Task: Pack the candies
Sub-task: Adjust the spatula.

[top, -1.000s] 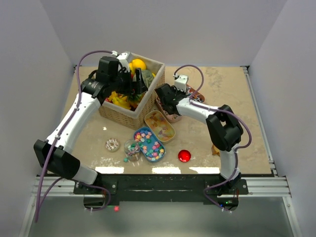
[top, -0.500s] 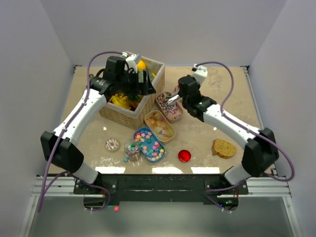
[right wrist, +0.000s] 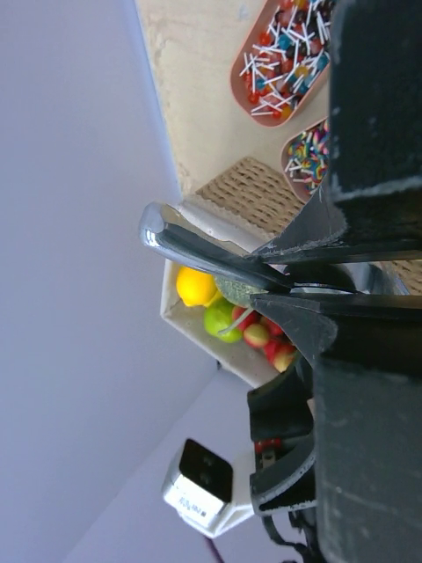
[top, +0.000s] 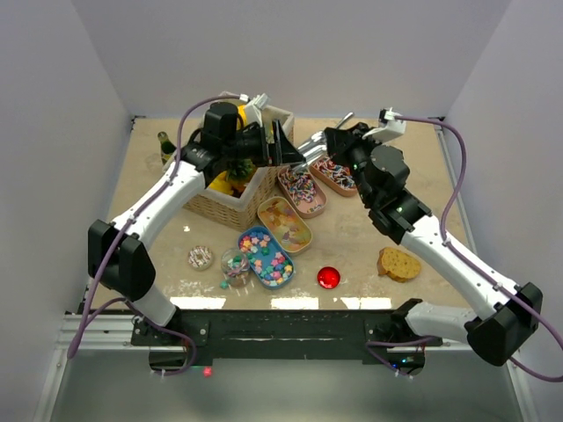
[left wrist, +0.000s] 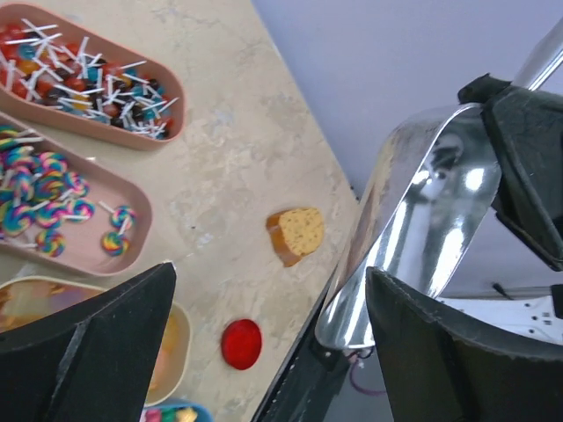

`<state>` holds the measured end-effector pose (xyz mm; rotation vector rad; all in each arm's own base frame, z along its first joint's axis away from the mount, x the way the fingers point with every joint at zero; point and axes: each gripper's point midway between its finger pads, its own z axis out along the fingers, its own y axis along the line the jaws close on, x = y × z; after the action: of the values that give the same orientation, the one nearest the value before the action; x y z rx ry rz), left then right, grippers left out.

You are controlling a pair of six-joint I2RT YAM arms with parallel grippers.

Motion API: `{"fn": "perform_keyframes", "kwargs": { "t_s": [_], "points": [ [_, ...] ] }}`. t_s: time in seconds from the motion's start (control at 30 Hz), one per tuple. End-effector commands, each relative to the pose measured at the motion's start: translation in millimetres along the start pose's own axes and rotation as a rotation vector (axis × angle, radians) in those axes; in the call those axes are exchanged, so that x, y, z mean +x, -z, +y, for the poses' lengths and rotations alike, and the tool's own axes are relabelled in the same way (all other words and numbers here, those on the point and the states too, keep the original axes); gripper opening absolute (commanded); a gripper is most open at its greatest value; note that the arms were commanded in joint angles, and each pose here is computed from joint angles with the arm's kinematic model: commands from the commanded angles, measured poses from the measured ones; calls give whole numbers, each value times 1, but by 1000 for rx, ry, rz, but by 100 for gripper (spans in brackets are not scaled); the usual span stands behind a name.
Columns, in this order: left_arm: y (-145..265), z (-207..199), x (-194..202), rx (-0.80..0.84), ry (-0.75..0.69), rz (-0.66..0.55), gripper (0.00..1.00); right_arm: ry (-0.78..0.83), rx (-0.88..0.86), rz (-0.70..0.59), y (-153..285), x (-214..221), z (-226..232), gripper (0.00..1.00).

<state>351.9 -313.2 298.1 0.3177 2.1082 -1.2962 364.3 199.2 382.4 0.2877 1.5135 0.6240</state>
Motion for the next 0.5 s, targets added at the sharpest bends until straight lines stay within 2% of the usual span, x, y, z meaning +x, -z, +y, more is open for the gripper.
{"fn": "perform_keyframes", "kwargs": {
  "t_s": [0.0, 0.1, 0.13, 0.2, 0.23, 0.27, 0.3, 0.37, 0.4, 0.43, 0.47],
  "points": [
    [7, -44, -14, 189, -2, -67, 90, -104, -107, -35, 2, -14, 26, 0],
    [6, -53, -15, 227, -38, -83, 72, -153, -118, -12, 1, -8, 30, 0],
    [6, -55, -15, 237, -45, -84, 55, -161, -122, -9, 0, -7, 30, 0],
    [8, -59, -16, 249, -70, -88, 34, -168, -112, 32, 2, 1, 29, 0],
    [9, -58, -17, 240, -82, -91, 14, -163, -94, 41, 2, 1, 27, 0],
    [10, -52, -12, 209, -97, -73, 6, -154, -93, 42, 3, -5, 30, 0],
    [12, -52, -15, 196, -120, -77, 0, -128, -61, 87, 6, 3, 23, 0],
    [12, -38, -11, 133, -158, -44, 0, -81, -52, 123, 7, -1, 26, 0],
    [15, -41, -18, 126, -187, -47, 0, -27, -4, 213, 12, 17, 14, 5],
    [19, -35, -21, 105, -201, -41, 0, -1, -19, 266, 16, 21, 17, 22],
    [22, -28, -22, 81, -220, -12, 0, 39, -27, 295, 17, 18, 21, 30]
  ]
}}
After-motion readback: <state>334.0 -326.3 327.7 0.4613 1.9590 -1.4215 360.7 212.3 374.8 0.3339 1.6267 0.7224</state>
